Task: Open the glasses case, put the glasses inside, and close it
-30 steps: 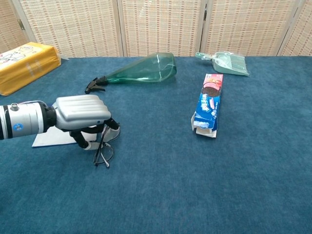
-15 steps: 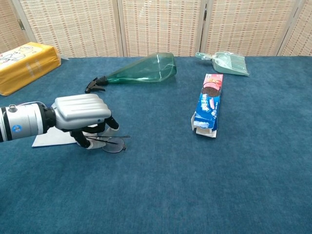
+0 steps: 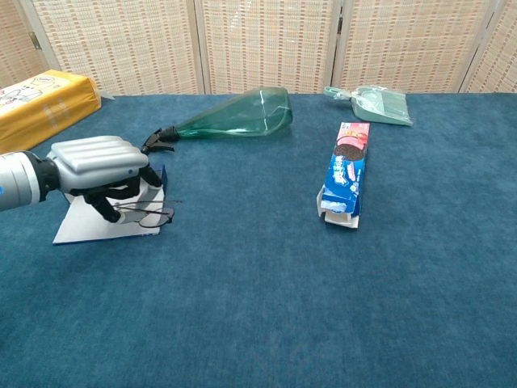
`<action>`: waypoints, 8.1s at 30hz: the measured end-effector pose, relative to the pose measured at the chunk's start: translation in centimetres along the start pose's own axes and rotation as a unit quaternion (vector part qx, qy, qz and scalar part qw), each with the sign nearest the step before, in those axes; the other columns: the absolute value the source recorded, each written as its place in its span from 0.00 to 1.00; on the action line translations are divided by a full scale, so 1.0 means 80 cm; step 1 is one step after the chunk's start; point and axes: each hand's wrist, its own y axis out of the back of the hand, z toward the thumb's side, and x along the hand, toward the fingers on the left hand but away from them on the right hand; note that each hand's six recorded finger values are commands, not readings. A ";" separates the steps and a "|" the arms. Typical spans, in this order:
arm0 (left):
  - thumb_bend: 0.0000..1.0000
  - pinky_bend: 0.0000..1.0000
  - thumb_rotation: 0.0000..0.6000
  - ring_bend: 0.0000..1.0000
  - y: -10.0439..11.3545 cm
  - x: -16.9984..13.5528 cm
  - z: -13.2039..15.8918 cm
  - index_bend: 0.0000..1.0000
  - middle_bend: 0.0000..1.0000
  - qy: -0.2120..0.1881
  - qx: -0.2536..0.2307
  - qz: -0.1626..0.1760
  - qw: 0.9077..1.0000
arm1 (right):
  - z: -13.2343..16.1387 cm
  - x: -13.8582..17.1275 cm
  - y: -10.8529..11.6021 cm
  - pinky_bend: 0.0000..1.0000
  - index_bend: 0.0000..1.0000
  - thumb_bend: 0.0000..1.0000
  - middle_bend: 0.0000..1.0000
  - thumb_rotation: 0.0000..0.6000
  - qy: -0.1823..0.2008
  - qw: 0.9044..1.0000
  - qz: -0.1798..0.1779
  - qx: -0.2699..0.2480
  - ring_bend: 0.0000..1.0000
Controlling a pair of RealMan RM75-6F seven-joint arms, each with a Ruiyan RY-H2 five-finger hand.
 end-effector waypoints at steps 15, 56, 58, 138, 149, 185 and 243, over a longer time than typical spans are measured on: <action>0.48 1.00 1.00 0.97 -0.011 0.006 -0.045 0.58 0.98 0.121 0.004 -0.033 0.992 | -0.002 0.005 0.003 0.24 0.25 0.29 0.42 1.00 -0.004 1.000 -0.002 0.002 0.32; 0.33 1.00 1.00 0.96 -0.002 -0.018 -0.041 0.04 0.98 0.185 -0.011 -0.009 0.983 | -0.003 0.004 0.002 0.24 0.25 0.29 0.43 1.00 -0.001 1.000 -0.003 -0.001 0.33; 0.33 1.00 1.00 0.96 -0.001 -0.025 -0.038 0.04 0.98 0.183 -0.019 -0.010 0.983 | -0.002 0.003 0.002 0.24 0.25 0.29 0.43 1.00 -0.001 1.000 -0.002 -0.002 0.33; 0.33 1.00 1.00 0.96 -0.011 -0.023 -0.040 0.13 0.98 0.200 -0.054 -0.025 0.978 | -0.003 0.008 0.004 0.24 0.25 0.29 0.43 1.00 -0.001 1.000 -0.006 -0.001 0.33; 0.33 1.00 1.00 0.97 -0.014 0.009 -0.049 0.13 0.98 0.221 -0.025 -0.029 0.974 | -0.008 0.012 0.005 0.24 0.25 0.29 0.43 1.00 -0.009 1.000 -0.008 -0.002 0.33; 0.33 1.00 1.00 0.97 0.016 -0.045 -0.041 0.17 0.98 0.199 -0.024 0.037 0.979 | -0.007 0.007 0.002 0.24 0.25 0.29 0.43 1.00 -0.003 1.000 -0.005 -0.004 0.33; 0.28 1.00 1.00 0.97 -0.061 -0.069 -0.015 0.15 0.98 0.184 0.011 -0.004 0.983 | -0.005 0.009 0.002 0.24 0.25 0.29 0.43 1.00 -0.001 1.000 -0.006 -0.003 0.33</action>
